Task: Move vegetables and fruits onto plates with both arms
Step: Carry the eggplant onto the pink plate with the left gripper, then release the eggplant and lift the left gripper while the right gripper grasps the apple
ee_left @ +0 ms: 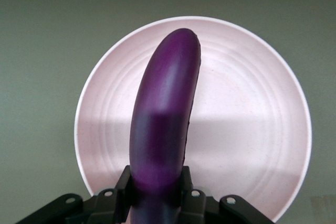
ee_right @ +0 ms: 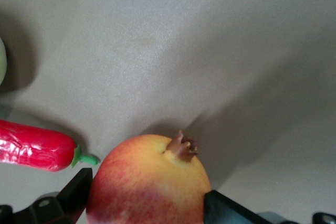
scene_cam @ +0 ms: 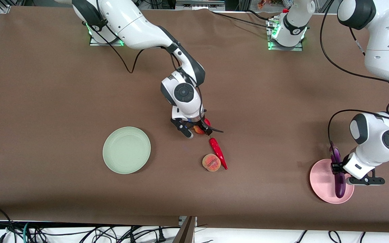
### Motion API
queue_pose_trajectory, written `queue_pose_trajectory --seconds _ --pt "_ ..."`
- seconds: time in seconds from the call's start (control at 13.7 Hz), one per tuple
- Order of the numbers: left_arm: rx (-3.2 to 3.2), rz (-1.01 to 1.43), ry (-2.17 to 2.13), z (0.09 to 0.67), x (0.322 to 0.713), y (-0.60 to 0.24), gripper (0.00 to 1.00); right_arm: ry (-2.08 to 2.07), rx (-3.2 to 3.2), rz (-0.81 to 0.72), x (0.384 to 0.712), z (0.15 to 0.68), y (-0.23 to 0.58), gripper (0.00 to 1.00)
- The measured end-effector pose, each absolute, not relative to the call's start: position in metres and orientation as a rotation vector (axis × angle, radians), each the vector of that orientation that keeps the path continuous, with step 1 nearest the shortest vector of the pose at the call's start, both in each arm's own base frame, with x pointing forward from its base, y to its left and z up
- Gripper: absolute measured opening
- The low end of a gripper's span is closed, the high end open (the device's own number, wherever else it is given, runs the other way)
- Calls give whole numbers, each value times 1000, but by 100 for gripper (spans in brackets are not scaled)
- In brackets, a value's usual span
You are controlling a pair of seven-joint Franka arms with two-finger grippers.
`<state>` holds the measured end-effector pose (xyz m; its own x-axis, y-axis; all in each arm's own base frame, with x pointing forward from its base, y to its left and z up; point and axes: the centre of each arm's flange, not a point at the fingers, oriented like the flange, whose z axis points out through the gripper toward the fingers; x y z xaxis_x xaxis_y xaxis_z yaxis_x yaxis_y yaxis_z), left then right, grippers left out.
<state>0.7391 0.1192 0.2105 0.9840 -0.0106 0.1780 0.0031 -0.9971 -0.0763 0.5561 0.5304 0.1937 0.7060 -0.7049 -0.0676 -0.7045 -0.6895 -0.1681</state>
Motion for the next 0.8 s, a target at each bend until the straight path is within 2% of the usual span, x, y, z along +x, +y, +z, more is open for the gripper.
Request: queue_pose_trajectory --seconds 0.07,0.15,0.51,0.59,0.8 --pt "-3053 -283 8 212 740 118 39 1143 -2730 -4 556 194 531 100" --pt "-3053 -293 9 212 741 117 45 1147 -2729 -5 556 194 531 100" --pt "-3052 -345 -1 229 749 117 95 1126 -2746 -32 554 193 533 100" --pt "-3063 -333 -16 234 751 116 100 1110 -2761 -51 553 193 533 100" --pt "-3123 -237 -41 258 759 98 100 1054 -2837 -92 541 195 542 100"
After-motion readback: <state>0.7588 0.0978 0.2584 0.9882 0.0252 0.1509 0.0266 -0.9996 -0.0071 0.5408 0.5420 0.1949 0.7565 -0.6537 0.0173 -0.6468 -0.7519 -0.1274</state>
